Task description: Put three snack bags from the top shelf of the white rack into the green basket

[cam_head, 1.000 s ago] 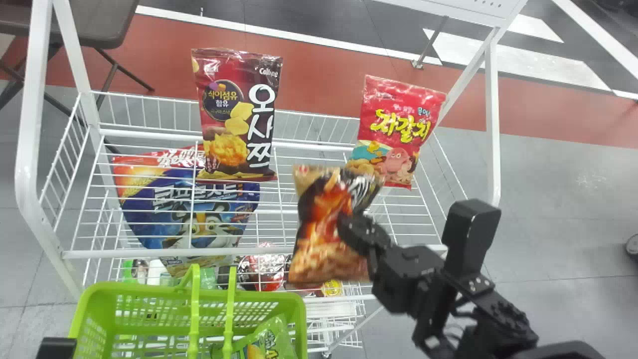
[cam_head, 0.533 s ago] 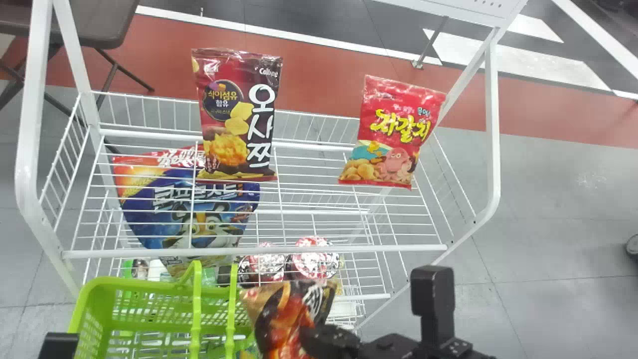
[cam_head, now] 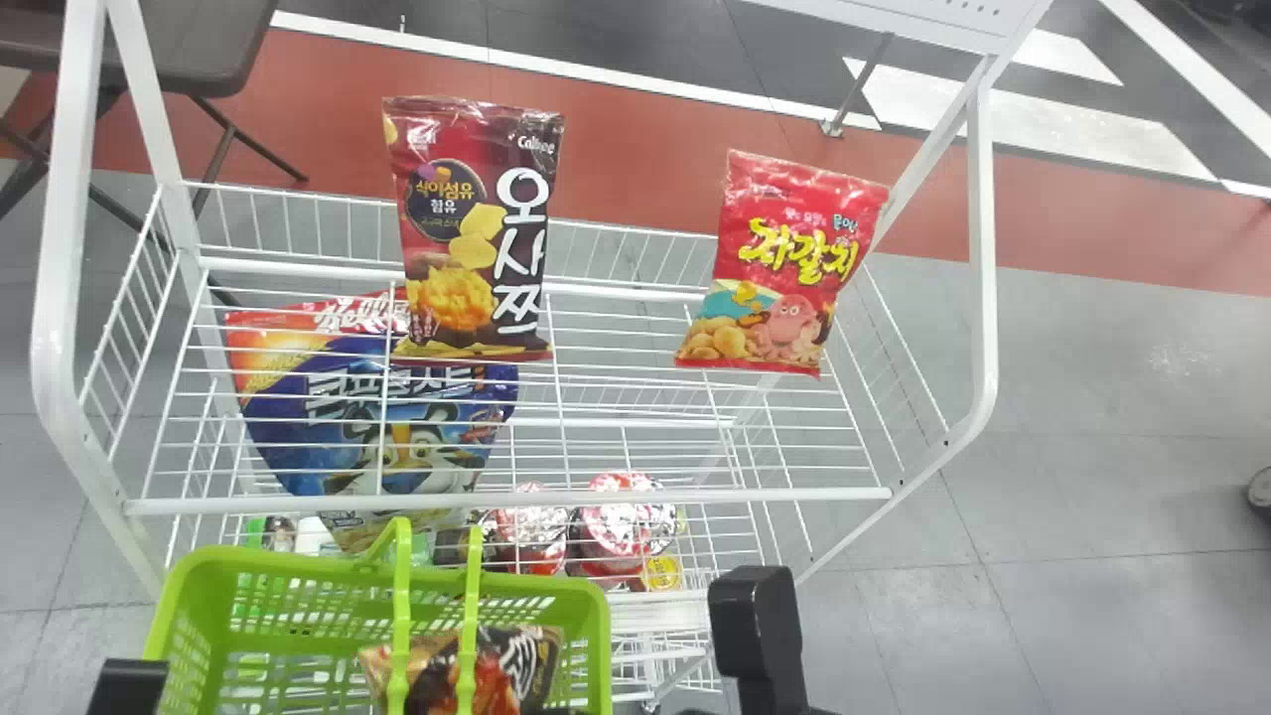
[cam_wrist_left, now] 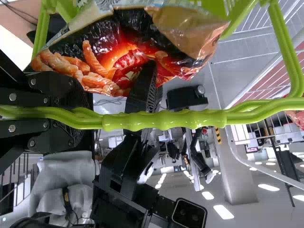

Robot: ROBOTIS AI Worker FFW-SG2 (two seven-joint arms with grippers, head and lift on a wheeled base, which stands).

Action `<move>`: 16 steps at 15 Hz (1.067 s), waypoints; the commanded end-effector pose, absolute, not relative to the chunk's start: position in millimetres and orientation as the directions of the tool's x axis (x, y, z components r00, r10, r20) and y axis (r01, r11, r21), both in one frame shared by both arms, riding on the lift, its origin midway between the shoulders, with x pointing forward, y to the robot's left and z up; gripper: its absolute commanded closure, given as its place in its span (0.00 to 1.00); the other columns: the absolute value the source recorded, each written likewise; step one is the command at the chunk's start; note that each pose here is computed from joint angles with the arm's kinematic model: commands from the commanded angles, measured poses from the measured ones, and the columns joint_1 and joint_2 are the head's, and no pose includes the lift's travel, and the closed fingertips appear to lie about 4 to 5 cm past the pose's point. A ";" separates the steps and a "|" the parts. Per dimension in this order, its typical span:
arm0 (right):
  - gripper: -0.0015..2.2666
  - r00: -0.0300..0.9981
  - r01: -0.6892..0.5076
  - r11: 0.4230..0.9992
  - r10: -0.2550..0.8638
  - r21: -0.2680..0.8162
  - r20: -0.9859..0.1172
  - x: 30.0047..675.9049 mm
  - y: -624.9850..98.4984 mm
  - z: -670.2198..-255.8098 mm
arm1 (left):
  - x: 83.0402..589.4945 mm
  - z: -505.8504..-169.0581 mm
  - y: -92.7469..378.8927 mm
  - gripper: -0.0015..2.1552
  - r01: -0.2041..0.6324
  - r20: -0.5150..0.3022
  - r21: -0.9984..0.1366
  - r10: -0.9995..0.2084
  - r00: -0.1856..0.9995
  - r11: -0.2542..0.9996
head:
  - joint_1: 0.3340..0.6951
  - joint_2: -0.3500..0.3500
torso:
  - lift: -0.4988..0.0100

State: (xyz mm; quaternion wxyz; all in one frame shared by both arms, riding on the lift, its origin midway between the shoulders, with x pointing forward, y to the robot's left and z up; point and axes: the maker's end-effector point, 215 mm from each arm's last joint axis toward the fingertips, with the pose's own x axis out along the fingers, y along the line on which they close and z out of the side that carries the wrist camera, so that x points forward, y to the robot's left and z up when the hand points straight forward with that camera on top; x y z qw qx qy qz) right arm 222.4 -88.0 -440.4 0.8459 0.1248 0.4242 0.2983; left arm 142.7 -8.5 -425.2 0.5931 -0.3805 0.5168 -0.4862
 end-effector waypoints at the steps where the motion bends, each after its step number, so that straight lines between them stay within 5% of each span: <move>1: 0.89 0.541 -0.426 0.785 0.619 0.449 -0.569 251.0 -87.2 -437.3 | 142.2 -424.4 -8.7 1.00 0.185 -0.241 -0.954 -0.970 -0.009 0.236 | 1.00 0.00 | 0.98; 9: 0.88 0.418 -0.386 0.772 0.635 0.506 -0.649 226.9 -79.6 -483.6 | 142.9 -424.6 -11.1 1.00 0.190 -0.245 -0.952 -0.969 -0.012 0.238 | 1.00 0.05 | 0.98; 10: 0.70 0.403 -0.379 0.770 0.637 0.514 -0.657 223.3 -78.8 -485.8 | 142.2 -424.7 -11.0 1.00 0.188 -0.245 -0.953 -0.969 -0.014 0.239 | 1.00 0.05 | 0.98; 12: 0.00 0.409 -0.379 0.779 0.625 0.499 -0.665 224.7 -82.8 -486.5 | 143.1 -424.2 -11.1 1.00 0.192 -0.245 -0.952 -0.969 -0.012 0.238 | 1.00 0.04 | 0.98; 16: 0.02 0.443 -0.386 0.797 0.603 0.466 -0.664 232.9 -89.0 -482.9 | 140.5 -424.0 -11.1 1.00 0.188 -0.244 -0.953 -0.970 -0.017 0.236 | 1.00 0.02 | 0.98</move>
